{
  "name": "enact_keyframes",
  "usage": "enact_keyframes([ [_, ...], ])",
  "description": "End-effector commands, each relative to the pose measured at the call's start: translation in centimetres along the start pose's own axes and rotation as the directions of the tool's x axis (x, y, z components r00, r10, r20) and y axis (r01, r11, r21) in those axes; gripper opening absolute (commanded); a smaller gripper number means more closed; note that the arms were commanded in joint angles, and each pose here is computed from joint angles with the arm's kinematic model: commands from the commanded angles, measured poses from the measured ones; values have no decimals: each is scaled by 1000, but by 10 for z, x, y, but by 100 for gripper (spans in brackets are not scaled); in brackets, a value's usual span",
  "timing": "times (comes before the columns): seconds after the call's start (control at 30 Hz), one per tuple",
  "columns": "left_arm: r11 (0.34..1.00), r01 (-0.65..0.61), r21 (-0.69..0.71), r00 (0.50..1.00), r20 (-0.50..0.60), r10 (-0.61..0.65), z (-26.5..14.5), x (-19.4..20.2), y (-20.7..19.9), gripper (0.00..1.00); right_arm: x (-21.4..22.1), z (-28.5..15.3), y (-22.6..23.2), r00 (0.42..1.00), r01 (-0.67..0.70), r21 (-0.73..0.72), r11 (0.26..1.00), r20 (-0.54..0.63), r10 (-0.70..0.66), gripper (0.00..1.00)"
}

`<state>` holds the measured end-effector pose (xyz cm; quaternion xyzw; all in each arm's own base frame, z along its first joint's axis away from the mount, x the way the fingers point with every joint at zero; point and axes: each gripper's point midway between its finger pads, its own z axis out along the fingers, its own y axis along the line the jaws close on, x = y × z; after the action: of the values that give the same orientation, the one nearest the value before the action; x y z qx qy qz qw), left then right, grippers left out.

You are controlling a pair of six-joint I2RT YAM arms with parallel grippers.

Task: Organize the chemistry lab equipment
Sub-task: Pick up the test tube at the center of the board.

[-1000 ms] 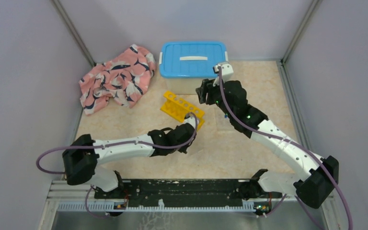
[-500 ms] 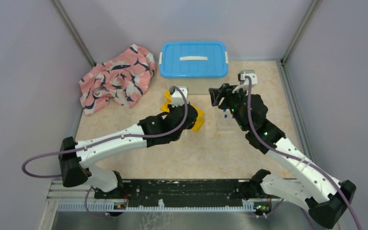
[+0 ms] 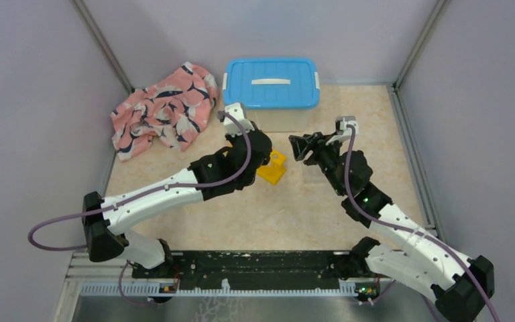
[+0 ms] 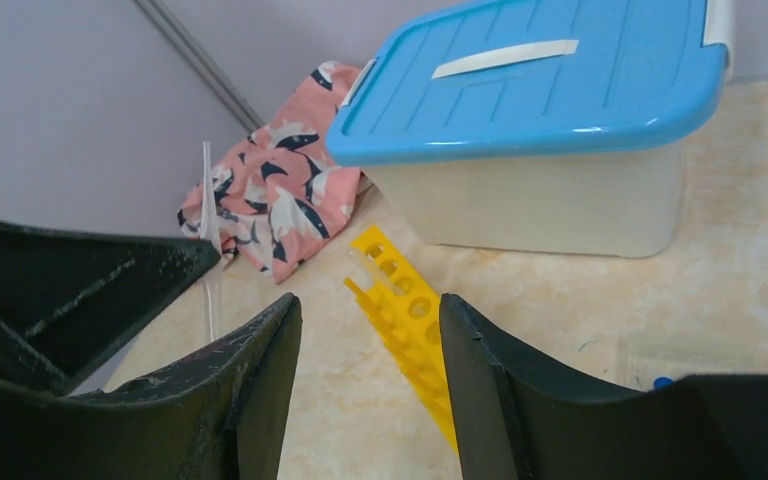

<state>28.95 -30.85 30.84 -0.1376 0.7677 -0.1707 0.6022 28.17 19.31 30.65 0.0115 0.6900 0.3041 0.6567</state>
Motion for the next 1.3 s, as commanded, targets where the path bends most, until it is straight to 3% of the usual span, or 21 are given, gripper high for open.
enact_keyframes([
  [0.0, 983, 181, 23, 981, 61, -182, 12, -35, -20, 0, -31, 1, 27, 988, -82, -134, 988, 119, 98, 53],
  [0.5, 909, 415, 32, 909, -56, -412, 66, -32, -12, 0, -19, 10, 47, 973, -199, -264, 944, 57, 222, 53],
  [0.93, 885, 464, 43, 883, -102, -458, 76, -28, -14, 0, -1, 29, 53, 966, -245, -296, 923, 2, 257, 51],
  [1.27, 877, 479, 46, 874, -117, -472, 78, -24, -14, 0, 6, 37, 54, 962, -265, -299, 917, -16, 273, 41],
])
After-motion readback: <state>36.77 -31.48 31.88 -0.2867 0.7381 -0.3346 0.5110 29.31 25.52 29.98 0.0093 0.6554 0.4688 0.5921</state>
